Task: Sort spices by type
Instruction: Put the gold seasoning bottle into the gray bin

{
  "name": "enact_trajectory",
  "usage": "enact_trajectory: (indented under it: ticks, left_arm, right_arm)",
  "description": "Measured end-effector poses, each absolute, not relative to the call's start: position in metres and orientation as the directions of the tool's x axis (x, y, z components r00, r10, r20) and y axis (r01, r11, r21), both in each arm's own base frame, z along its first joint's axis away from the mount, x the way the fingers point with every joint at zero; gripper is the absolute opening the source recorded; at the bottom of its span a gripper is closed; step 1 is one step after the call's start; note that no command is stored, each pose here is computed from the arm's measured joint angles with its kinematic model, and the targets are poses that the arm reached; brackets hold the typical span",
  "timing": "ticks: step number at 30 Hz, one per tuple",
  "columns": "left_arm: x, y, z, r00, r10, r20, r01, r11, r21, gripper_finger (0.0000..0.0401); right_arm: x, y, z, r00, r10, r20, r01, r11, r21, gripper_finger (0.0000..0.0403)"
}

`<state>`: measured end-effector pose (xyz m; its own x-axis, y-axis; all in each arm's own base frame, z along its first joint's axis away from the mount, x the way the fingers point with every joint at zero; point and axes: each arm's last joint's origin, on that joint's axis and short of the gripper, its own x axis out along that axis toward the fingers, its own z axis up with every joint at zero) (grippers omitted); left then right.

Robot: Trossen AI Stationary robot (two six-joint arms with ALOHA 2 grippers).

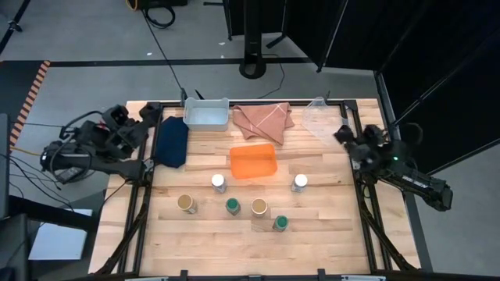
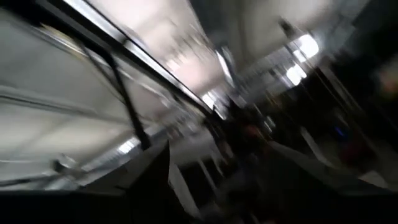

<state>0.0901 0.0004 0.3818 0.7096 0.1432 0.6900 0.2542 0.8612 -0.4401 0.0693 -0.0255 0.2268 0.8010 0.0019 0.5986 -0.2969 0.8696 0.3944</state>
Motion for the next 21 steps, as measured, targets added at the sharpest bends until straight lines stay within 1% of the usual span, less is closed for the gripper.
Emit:
enact_trajectory:
  ticks: [4,6,9,11,14,19,21]
  left_arm:
    - [0.086,-0.002,0.392,0.692,0.067,0.718,0.319,0.864,-0.389,0.0284]
    - [0.084,-0.003,0.394,0.683,0.034,0.73,0.344,0.866,-0.363,0.0284]
    - [0.083,-0.004,0.395,0.681,-0.002,0.733,0.364,0.869,-0.336,0.0284]
    - [0.084,-0.004,0.394,0.69,-0.007,0.724,0.362,0.869,-0.336,0.0284]
    - [0.086,-0.004,0.392,0.715,-0.008,0.699,0.349,0.87,-0.347,0.0284]
    - [0.091,-0.004,0.387,0.765,-0.011,0.644,0.322,0.872,-0.368,0.0284]
    - [0.093,-0.004,0.384,0.784,-0.012,0.621,0.311,0.873,-0.376,0.0284]
  right_arm:
    - [0.057,-0.019,0.24,0.678,0.056,0.733,-0.341,0.907,0.247,0.0268]
    - [0.053,-0.017,0.244,0.635,0.079,0.768,-0.344,0.919,0.191,0.0268]
    - [0.049,-0.014,0.247,0.597,0.1,0.796,-0.358,0.921,0.152,0.0268]
    - [0.049,-0.015,0.247,0.598,0.099,0.796,-0.35,0.925,0.147,0.0268]
    - [0.05,-0.016,0.246,0.603,0.063,0.796,-0.293,0.945,0.147,0.0268]
    - [0.052,-0.02,0.244,0.61,-0.018,0.792,-0.233,0.951,0.201,0.0268]
    - [0.055,-0.022,0.242,0.63,-0.049,0.775,-0.227,0.943,0.244,0.0268]
